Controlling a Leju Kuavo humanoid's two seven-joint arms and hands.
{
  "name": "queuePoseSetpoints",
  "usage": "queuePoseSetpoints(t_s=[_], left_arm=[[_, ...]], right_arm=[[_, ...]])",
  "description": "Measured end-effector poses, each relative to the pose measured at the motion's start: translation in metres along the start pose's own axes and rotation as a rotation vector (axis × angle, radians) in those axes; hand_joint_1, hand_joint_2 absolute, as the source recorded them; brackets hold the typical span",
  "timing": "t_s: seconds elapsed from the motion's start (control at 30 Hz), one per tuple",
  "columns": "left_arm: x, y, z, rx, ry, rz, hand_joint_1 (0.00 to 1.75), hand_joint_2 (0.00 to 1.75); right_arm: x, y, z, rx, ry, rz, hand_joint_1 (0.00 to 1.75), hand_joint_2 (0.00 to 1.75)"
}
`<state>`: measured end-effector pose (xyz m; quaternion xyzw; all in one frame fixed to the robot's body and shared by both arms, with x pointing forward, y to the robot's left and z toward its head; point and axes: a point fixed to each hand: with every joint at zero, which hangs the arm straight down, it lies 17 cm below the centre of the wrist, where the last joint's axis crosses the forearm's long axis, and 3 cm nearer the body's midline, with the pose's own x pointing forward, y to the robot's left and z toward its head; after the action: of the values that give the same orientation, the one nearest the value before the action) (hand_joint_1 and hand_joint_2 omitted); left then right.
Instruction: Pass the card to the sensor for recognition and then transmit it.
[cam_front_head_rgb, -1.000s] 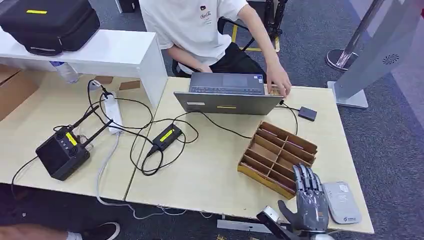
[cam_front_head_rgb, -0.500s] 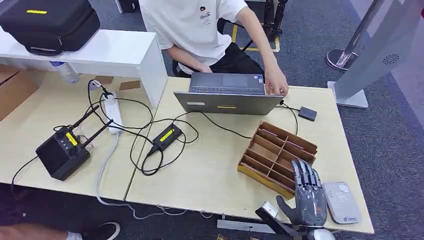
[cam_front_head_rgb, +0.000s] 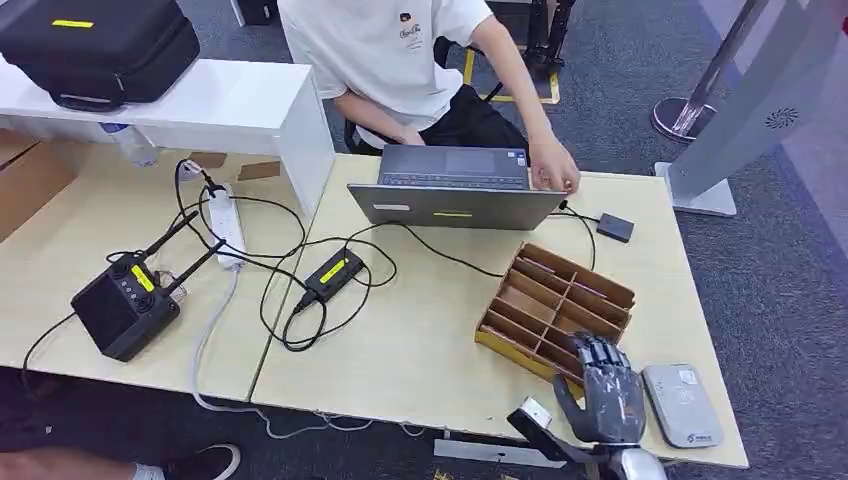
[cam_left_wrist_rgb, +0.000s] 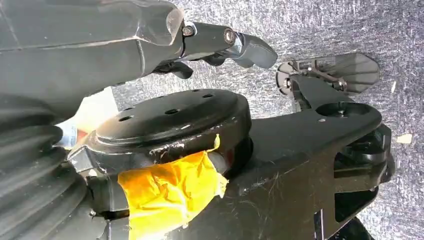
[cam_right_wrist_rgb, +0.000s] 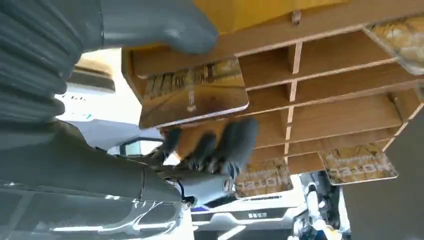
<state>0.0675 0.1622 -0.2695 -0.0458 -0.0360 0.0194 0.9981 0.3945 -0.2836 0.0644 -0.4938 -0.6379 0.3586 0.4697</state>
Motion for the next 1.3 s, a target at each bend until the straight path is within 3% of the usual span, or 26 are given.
queuePoseSetpoints(t_s=[1.3], left_arm=[[0.012,0.002,0.000,0.015,-0.094,-0.045,0.00,1.75]], right_arm=[[0.007,0.004,-0.008,-0.006,-0.007,-0.016,1.75,1.75]])
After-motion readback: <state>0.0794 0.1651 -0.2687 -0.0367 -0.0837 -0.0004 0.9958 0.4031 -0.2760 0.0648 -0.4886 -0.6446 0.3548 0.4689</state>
